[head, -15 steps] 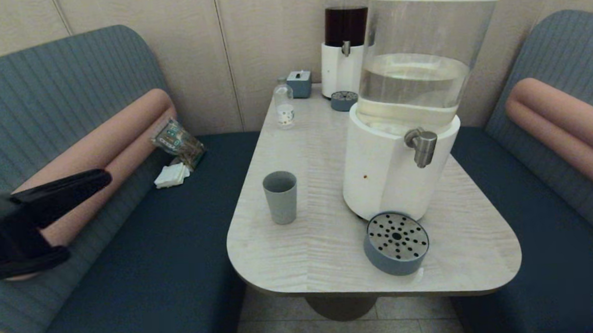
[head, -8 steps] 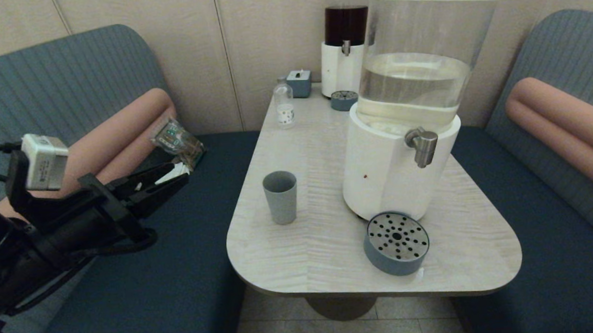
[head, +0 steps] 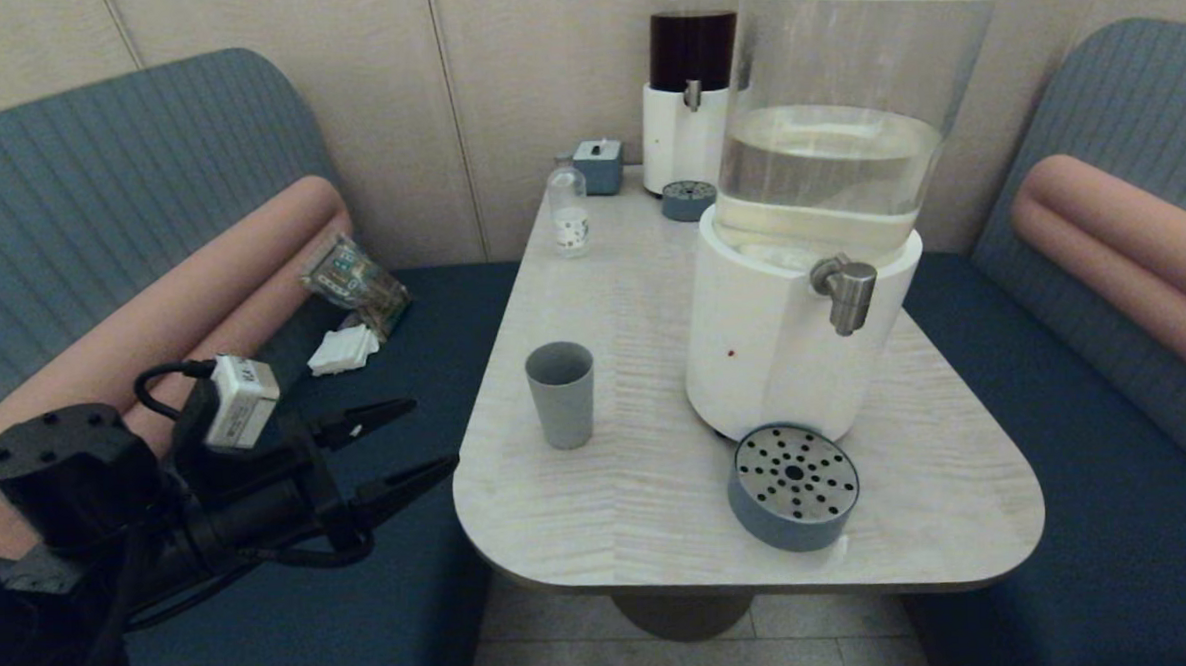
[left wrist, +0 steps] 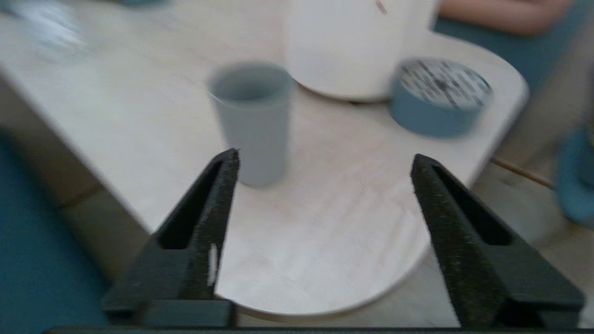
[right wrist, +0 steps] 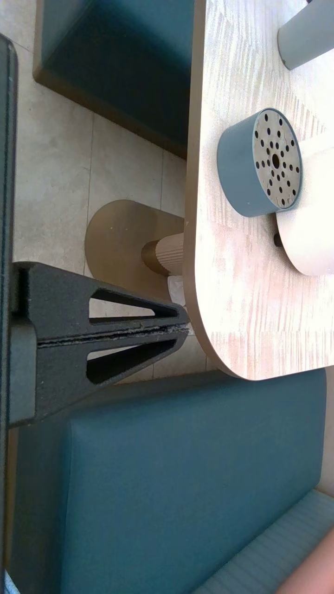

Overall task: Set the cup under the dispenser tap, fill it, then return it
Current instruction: Pick up the cup

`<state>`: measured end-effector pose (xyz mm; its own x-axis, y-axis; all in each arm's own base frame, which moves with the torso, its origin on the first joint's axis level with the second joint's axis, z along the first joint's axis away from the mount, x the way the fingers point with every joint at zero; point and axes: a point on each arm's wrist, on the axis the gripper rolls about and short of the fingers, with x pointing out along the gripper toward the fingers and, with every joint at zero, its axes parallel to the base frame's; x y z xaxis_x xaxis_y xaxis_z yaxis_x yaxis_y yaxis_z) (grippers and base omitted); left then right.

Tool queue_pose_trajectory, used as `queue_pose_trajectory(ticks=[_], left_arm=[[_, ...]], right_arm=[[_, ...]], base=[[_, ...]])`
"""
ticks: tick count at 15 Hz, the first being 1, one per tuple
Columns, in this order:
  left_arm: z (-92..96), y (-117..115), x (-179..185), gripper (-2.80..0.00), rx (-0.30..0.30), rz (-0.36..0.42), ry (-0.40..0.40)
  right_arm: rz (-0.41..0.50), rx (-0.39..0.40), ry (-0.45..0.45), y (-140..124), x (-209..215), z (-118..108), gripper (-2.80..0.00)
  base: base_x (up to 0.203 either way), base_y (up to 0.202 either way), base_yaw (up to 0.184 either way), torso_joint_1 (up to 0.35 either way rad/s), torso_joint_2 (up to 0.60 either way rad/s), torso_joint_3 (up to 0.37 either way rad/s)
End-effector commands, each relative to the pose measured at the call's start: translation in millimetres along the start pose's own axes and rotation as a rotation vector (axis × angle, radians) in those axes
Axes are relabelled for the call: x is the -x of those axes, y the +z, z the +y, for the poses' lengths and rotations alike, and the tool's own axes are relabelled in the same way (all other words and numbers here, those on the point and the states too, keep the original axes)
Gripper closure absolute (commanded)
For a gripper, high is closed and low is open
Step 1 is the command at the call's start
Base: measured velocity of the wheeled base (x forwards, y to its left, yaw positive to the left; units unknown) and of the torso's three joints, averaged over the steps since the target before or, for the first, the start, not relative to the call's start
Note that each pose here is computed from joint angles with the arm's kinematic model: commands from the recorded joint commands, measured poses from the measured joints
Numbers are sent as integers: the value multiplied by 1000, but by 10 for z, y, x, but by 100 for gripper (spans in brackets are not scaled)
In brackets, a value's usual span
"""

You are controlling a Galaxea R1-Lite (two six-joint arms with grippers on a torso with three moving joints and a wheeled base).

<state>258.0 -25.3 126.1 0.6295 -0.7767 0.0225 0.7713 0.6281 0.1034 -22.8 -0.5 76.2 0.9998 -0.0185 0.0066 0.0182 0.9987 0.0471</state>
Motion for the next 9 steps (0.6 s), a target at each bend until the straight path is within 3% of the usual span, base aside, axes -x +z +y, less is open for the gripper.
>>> queue_pose_trajectory(ticks=[1,4,9], left_arm=[[110,-259,-143,-280,43,39,-68],[270,-437,-365,-280,47,37,-135],[679,-752,-836,-280,-1,-3,-155]], right_arm=[[2,0,0,-3,-2,0,0],[2,0,0,-3,-2,0,0],[2,0,0,-3,-2,0,0]], base=[[0,0,0,0,0,0],[0,0,0,0,0,0],[0,0,0,0,0,0]])
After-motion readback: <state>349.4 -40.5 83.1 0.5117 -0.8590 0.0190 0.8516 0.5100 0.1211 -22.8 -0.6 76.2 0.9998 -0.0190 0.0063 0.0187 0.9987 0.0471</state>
